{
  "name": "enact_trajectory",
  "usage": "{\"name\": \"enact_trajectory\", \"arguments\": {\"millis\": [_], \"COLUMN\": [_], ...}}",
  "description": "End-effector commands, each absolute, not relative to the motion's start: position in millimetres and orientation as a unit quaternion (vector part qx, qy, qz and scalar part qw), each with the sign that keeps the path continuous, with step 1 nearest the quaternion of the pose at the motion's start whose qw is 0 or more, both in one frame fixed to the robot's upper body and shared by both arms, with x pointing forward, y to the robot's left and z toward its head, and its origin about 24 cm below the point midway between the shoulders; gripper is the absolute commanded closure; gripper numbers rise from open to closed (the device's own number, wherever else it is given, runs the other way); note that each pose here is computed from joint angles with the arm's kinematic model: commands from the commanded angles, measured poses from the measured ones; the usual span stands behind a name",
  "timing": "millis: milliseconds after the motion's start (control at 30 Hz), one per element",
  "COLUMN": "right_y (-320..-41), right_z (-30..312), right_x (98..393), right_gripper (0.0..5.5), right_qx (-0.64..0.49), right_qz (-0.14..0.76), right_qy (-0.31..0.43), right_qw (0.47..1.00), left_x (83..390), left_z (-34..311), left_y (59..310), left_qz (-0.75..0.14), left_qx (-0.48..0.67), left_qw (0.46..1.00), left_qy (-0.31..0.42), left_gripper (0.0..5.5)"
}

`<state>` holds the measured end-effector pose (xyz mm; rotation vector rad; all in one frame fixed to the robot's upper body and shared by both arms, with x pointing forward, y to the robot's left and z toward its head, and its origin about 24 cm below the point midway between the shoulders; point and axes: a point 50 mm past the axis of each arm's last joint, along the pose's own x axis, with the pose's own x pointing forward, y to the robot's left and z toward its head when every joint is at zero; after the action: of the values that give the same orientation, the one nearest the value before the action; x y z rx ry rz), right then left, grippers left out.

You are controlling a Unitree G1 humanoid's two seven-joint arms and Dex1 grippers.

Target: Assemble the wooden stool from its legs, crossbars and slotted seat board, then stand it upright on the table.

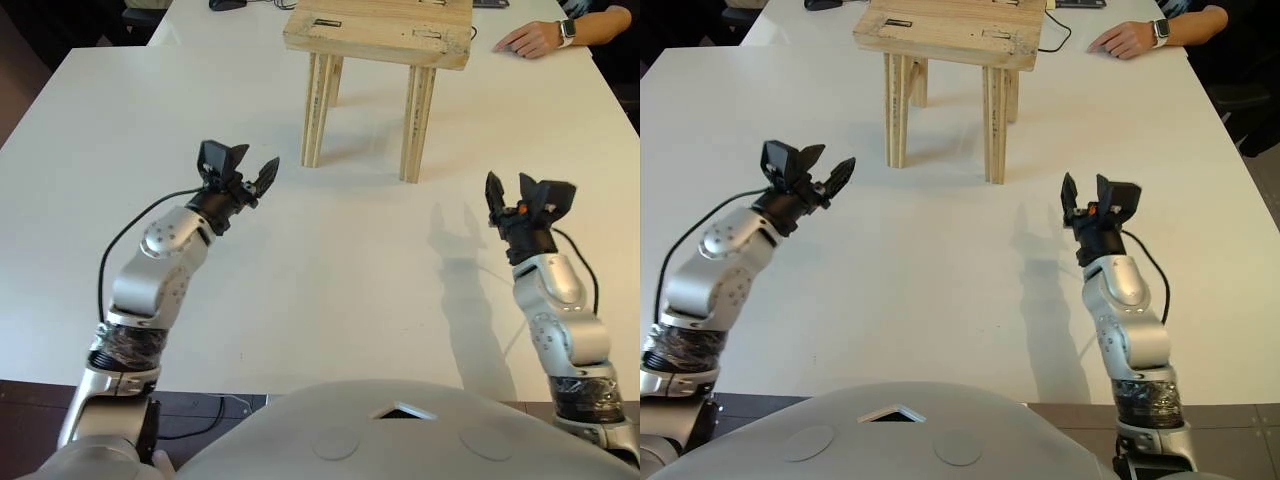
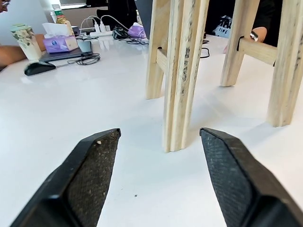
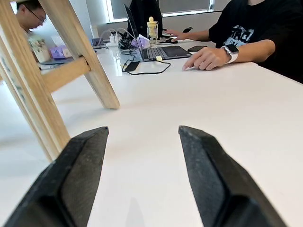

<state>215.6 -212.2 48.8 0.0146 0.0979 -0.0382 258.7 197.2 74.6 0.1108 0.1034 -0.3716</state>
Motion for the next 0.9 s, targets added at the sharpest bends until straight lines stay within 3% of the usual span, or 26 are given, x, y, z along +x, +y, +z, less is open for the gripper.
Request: {"name": "enact_trajectory", "arguments": {"millis": [33,267,533,900], "right_y": [-204,-206,-200,-226], "right_z": [26,18,17,26], "right_x": [215,223,239,265], "right_gripper": [2.76,2.76,2.76,2.76], "right_qx": [-0.005,-0.028,-0.042,-0.053], "right_qz": [-0.023,-0.039,-0.026,-0.031], "right_qy": [0.055,0.025,0.013,0.006], "right_qw": [0.998,0.999,0.999,0.998], "left_x": [256,265,272,266], "left_z": [41,24,18,3], "left_y": [195,203,202,165], "left_qz": [-0.143,-0.058,-0.027,-0.031], "left_qx": [0.046,0.065,0.074,0.069], "left_qw": [0.987,0.996,0.997,0.997], "left_qy": [0.053,0.025,0.012,0.016], "left_gripper": [2.39,2.39,3.44,3.44]}}
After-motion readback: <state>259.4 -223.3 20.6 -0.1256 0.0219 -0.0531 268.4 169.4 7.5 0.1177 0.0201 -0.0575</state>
